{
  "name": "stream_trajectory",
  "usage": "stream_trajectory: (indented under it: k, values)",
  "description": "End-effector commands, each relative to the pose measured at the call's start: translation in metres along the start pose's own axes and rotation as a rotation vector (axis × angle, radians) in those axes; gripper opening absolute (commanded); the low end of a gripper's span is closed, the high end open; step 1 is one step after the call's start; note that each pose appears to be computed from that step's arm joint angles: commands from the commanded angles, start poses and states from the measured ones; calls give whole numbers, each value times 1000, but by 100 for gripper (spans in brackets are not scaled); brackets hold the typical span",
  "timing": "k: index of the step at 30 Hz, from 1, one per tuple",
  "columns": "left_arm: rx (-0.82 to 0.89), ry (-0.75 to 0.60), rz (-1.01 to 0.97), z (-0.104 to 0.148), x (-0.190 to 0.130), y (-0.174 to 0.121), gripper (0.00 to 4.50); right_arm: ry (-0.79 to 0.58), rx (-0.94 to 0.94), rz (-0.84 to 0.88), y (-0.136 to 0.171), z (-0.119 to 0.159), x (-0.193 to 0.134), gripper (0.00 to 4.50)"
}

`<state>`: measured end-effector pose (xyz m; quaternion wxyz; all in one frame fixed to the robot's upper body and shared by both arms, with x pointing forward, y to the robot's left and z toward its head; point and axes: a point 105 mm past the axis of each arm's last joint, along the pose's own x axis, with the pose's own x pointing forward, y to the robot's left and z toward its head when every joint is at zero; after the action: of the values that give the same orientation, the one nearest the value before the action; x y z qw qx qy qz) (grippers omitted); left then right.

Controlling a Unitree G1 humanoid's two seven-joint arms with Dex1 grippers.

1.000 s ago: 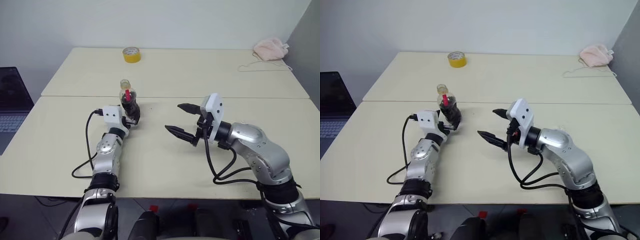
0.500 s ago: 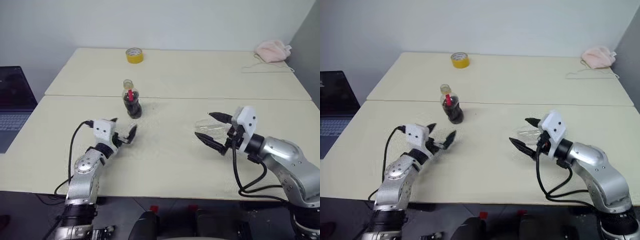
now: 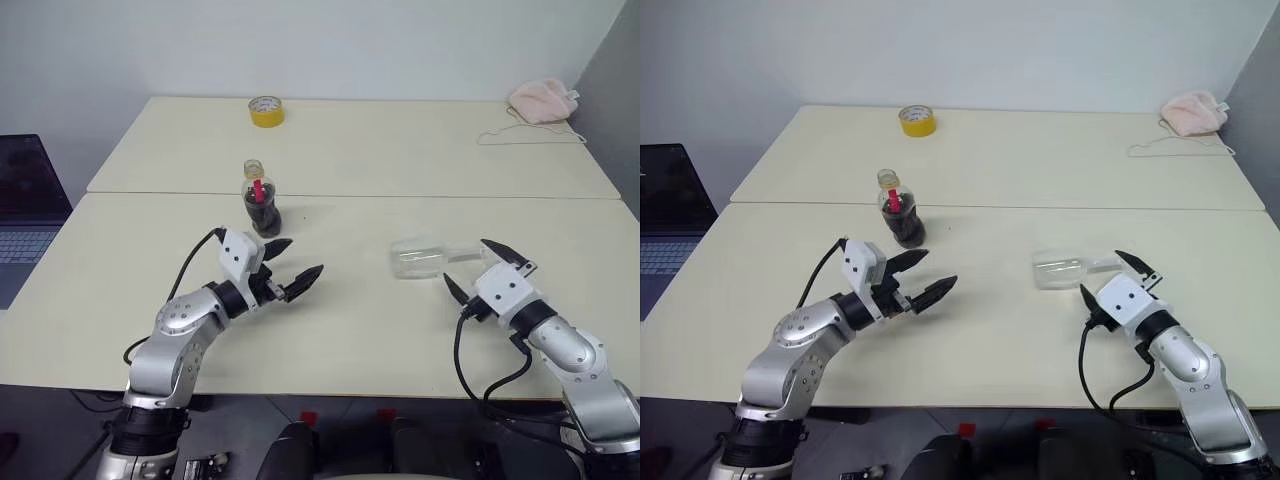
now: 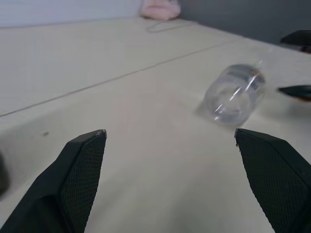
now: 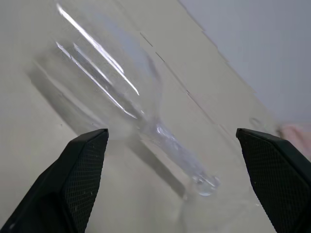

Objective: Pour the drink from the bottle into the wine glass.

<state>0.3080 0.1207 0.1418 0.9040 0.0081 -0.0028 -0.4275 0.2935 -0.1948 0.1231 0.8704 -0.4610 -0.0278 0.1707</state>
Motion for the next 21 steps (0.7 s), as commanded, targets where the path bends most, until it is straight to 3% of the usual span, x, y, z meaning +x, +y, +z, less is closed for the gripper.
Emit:
stream_trajectory:
  k: [1, 3, 10, 15, 21]
  values:
    - [8, -9, -80, 10, 4, -11, 448, 5, -137, -43, -7, 2, 4, 450]
    - [8, -31, -106, 20, 15, -12, 448, 72, -224, -20, -4, -9, 12, 450]
    - [69, 15, -314, 25, 23, -40, 448, 102, -326, -2, -4, -14, 27, 450]
    - [206, 71, -366, 19, 26, -41, 448, 143, -358, -39, -16, -22, 35, 450]
    - [196, 57, -362, 17, 30, -38, 448, 147, -370, -62, -18, -23, 43, 450]
